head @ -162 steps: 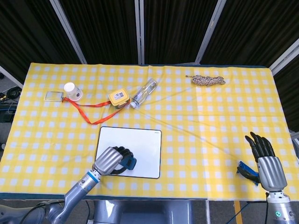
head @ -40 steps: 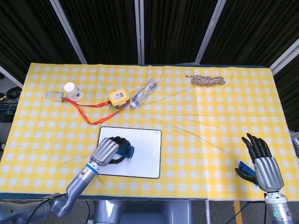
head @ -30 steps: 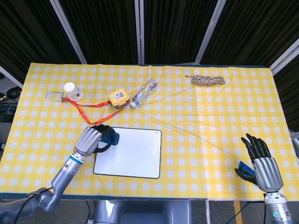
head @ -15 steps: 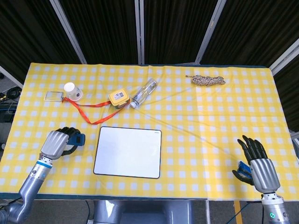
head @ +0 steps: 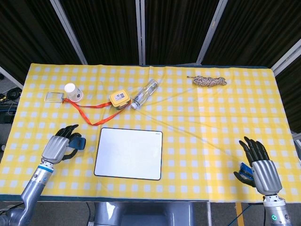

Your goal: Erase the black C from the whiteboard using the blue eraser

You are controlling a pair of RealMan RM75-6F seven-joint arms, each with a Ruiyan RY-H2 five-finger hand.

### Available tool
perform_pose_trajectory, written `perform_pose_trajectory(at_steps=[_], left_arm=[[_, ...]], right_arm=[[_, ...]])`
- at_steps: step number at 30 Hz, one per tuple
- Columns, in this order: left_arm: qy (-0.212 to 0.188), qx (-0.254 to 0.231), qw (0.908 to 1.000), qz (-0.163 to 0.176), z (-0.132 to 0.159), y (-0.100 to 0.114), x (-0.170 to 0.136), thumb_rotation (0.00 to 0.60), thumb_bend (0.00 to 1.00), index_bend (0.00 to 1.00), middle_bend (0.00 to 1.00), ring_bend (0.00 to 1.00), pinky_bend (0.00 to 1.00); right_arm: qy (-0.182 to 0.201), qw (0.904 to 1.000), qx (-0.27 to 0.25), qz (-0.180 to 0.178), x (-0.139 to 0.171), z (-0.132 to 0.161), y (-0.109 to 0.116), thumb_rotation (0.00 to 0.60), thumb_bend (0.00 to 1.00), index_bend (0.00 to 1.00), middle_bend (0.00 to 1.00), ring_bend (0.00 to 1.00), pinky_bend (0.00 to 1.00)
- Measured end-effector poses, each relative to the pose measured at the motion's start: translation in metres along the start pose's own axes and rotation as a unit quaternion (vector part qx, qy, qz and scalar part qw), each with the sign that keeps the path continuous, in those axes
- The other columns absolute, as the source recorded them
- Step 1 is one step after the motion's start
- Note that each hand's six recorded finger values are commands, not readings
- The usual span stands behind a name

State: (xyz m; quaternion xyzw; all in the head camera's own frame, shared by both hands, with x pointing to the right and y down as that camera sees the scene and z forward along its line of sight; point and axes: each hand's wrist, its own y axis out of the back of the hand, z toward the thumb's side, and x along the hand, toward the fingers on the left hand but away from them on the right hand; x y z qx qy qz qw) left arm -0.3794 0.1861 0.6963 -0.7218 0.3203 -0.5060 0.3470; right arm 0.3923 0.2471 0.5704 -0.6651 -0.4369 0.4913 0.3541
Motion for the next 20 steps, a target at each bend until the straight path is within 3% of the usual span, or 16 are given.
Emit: perform_pose_trajectory(at_steps=[5, 11, 20], left_arm=[[0.007, -0.014, 0.9999, 0.003, -0.001, 0.003, -0.009, 0.600, 0.19, 0.00, 0.00, 0.00, 0.00], [0.031, -0.018, 0.9989, 0.030, -0.014, 0.014, -0.034, 0.600, 0.19, 0.00, 0.00, 0.00, 0.00], [0.051, -0.012, 0.9930, 0.106, -0.029, 0.040, -0.079, 0.600, 0.18, 0.00, 0.00, 0.00, 0.00]], right_arm=[[0.000, 1.0000, 0.000, 0.000, 0.000, 0.000, 0.000, 0.600, 0.06, 0.02, 0.00, 0.00, 0.00], [0.002, 1.0000, 0.002, 0.003, 0.000, 0.001, -0.001, 0.600, 0.06, 0.02, 0.00, 0.00, 0.00], [0.011, 0.9999, 0.008, 0.005, 0.000, 0.004, -0.003, 0.600, 0.06, 0.02, 0.00, 0.00, 0.00]])
